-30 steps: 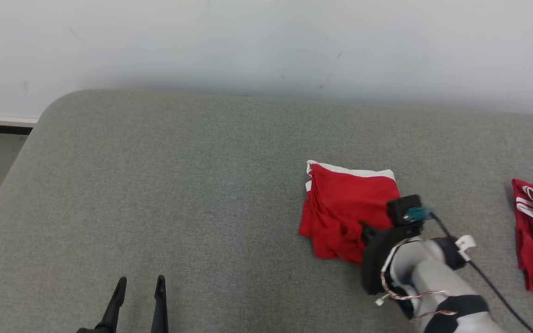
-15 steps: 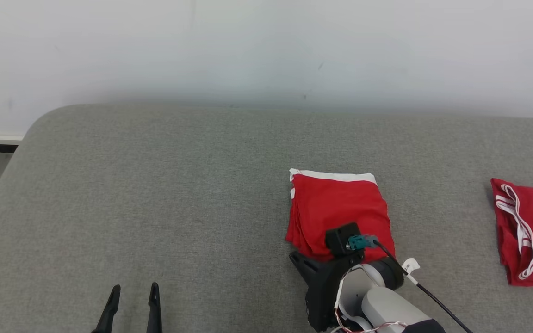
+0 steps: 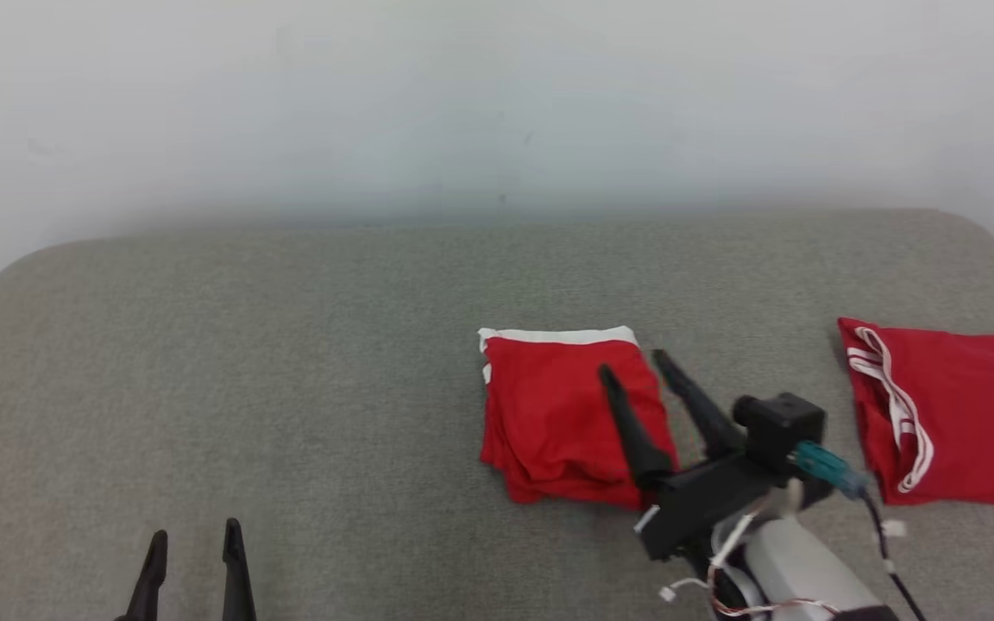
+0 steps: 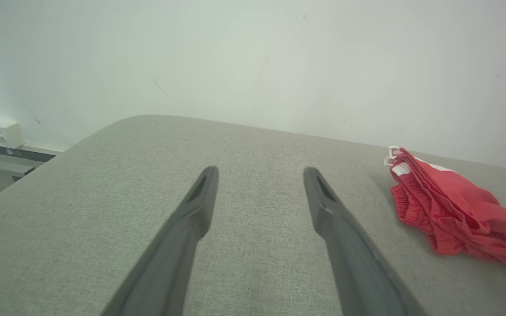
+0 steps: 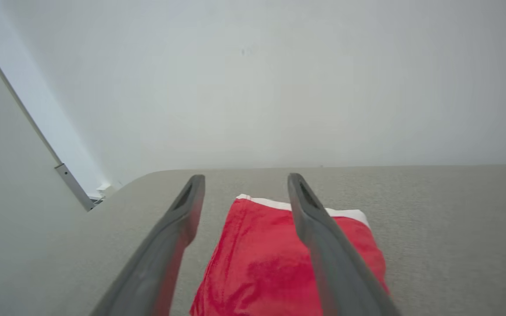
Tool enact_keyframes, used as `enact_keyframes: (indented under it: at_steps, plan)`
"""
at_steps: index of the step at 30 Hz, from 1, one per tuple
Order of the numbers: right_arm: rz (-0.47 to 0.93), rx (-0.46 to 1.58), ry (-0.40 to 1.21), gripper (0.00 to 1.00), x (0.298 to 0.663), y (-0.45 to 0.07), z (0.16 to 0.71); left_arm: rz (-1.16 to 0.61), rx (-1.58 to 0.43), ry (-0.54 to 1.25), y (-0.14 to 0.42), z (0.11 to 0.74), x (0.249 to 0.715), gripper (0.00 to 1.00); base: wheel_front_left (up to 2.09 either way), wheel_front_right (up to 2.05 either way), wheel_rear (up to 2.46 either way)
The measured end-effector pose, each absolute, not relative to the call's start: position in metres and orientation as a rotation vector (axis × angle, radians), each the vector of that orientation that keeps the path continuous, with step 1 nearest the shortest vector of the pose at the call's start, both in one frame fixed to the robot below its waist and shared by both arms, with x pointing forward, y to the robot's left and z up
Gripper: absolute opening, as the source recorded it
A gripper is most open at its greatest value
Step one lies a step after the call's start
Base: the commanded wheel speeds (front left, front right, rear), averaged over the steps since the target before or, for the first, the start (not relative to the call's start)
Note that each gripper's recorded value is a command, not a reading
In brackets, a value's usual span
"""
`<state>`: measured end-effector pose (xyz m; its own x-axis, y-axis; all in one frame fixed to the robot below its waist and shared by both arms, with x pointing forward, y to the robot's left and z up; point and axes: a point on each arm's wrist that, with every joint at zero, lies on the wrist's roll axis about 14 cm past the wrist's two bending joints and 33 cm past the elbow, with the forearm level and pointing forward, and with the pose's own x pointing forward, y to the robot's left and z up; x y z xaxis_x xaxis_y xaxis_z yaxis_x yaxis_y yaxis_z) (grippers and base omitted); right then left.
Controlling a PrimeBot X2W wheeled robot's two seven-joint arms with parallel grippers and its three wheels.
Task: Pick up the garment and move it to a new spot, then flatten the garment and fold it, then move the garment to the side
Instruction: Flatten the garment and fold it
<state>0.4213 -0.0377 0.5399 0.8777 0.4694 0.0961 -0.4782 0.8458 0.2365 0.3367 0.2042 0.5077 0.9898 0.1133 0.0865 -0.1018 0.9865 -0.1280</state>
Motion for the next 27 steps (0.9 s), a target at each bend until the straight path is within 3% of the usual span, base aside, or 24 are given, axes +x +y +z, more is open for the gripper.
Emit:
enact_keyframes:
  at_steps: [6, 11, 27]
  plan:
    - [0.297, 0.167, -0.146, 1.00, 0.408, -0.118, 0.550, 0.082, -0.123, -0.128, 0.197, 0.519, 0.345, 1.00, 0.00, 0.00, 0.00]
    - [0.224, 0.097, -0.103, 1.00, 0.377, -0.154, 0.526, 0.052, -0.105, -0.149, 0.188, 0.526, 0.346, 1.00, 0.00, 0.00, 0.00]
    - [0.154, 0.121, -0.069, 1.00, 0.345, -0.175, 0.507, 0.043, -0.087, -0.097, 0.186, 0.510, 0.327, 1.00, 0.00, 0.00, 0.00]
